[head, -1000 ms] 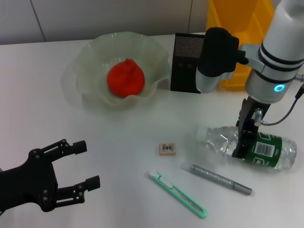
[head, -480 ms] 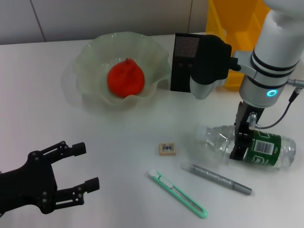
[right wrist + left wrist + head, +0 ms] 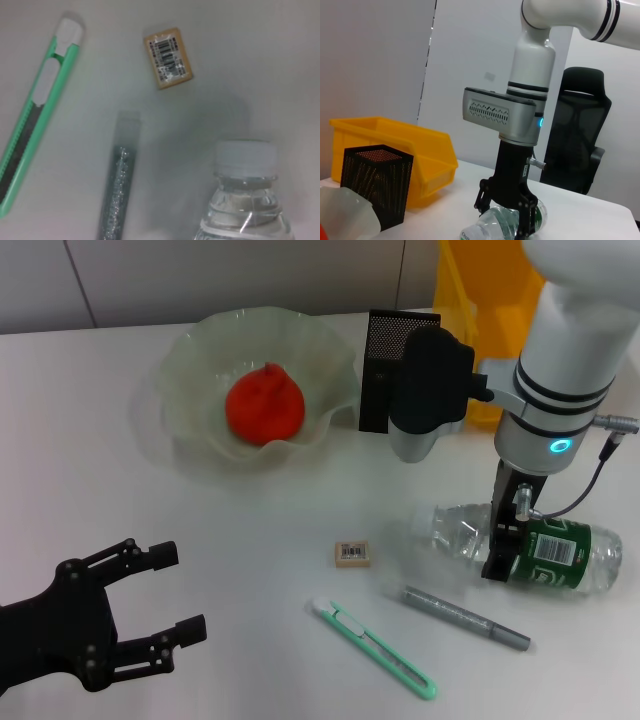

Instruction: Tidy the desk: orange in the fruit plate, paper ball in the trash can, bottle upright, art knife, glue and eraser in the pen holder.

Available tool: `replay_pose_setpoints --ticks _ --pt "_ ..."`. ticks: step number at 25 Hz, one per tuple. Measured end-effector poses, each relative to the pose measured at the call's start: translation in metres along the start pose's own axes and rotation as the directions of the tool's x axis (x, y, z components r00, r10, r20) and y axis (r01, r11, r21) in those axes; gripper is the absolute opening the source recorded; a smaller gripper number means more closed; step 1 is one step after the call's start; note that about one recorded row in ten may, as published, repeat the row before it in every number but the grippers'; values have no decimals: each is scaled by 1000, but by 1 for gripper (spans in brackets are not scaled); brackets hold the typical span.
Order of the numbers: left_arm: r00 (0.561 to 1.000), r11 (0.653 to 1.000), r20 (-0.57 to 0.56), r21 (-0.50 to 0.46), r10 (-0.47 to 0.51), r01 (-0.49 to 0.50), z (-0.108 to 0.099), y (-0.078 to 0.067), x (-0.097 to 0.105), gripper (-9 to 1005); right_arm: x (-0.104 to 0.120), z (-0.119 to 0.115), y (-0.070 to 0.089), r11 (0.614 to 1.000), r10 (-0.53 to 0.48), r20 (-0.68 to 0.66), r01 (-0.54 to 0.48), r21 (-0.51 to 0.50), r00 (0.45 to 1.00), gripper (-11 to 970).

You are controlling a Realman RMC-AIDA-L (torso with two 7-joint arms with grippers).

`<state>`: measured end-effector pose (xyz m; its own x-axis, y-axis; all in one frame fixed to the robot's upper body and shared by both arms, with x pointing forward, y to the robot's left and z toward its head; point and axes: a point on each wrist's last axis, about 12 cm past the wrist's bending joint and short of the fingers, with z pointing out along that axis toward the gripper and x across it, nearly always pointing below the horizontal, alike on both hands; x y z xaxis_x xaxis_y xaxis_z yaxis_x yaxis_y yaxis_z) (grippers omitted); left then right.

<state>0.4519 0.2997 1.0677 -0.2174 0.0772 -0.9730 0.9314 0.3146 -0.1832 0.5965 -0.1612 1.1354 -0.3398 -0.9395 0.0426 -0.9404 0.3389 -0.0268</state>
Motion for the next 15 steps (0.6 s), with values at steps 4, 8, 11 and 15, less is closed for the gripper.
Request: replay_pose_setpoints --ticks 4,8,11,15 --pt "1000 1000 0 -1 4 -4 0 0 0 861 0 1 0 1000 0 -6 0 3 1000 798" --pt "1000 1000 -1 -4 3 -3 -1 0 2 861 1 -1 0 1000 2 -2 -2 8 1000 797" --pt "1000 1000 -1 -4 4 -4 -1 0 2 861 3 -2 -1 1000 7 4 -7 7 1000 797" --pt "1000 1000 -1 -5 4 -4 -2 0 2 860 7 -6 -1 1000 11 19 -11 11 1000 796"
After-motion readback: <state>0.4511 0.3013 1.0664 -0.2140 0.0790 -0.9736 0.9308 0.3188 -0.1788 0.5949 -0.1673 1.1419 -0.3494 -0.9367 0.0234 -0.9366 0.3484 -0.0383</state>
